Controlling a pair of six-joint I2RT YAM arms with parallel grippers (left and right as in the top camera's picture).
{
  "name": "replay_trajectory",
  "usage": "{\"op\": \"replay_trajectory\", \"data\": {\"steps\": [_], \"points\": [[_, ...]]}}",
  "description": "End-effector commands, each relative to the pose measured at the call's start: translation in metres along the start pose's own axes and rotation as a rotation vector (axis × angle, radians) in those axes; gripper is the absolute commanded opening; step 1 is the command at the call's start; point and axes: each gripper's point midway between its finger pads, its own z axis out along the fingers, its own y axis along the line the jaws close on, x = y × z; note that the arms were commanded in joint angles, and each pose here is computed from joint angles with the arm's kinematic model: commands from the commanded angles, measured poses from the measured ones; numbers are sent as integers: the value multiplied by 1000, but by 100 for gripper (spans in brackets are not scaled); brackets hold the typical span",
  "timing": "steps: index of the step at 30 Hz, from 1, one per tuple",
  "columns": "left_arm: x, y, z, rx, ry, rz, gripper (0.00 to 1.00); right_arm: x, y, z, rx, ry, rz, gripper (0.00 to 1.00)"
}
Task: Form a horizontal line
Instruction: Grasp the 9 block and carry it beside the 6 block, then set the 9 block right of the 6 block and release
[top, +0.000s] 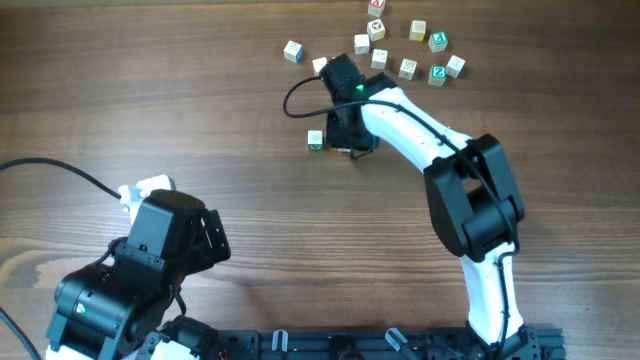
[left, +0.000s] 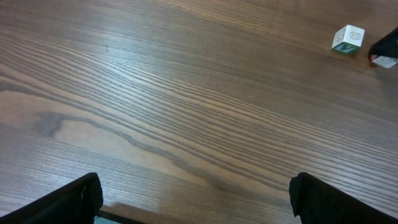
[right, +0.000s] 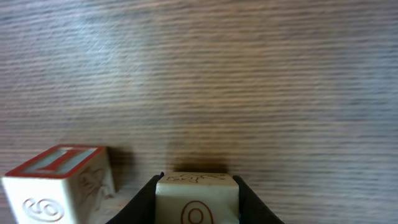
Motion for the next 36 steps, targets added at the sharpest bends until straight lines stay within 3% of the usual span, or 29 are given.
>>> {"op": "replay_trajectory", "data": {"steps": [1, 9, 14, 19, 24, 33, 36], "points": [[-1, 4, 1, -18, -9, -17, 100, 10, 11, -3, -25, 24, 10, 12], [-1, 4, 1, -18, -9, -17, 100, 6, 11, -12, -9, -11, 15, 13], [-1, 4, 1, -18, -9, -17, 100, -16, 13, -14, 41, -138, -62, 19], [-1, 4, 1, -18, -9, -17, 100, -20, 12, -15, 55, -160, -44, 27], [-1, 4, 1, -18, -9, -17, 100, -15, 12, -15, 55, -143, -45, 48], [-2, 4, 1, -18, -10, -17, 100, -16, 12, -37, 43, -159, -44, 71], [-1, 4, 1, -18, -9, -17, 100, -20, 14, -73, 12, -203, -33, 90]]}}
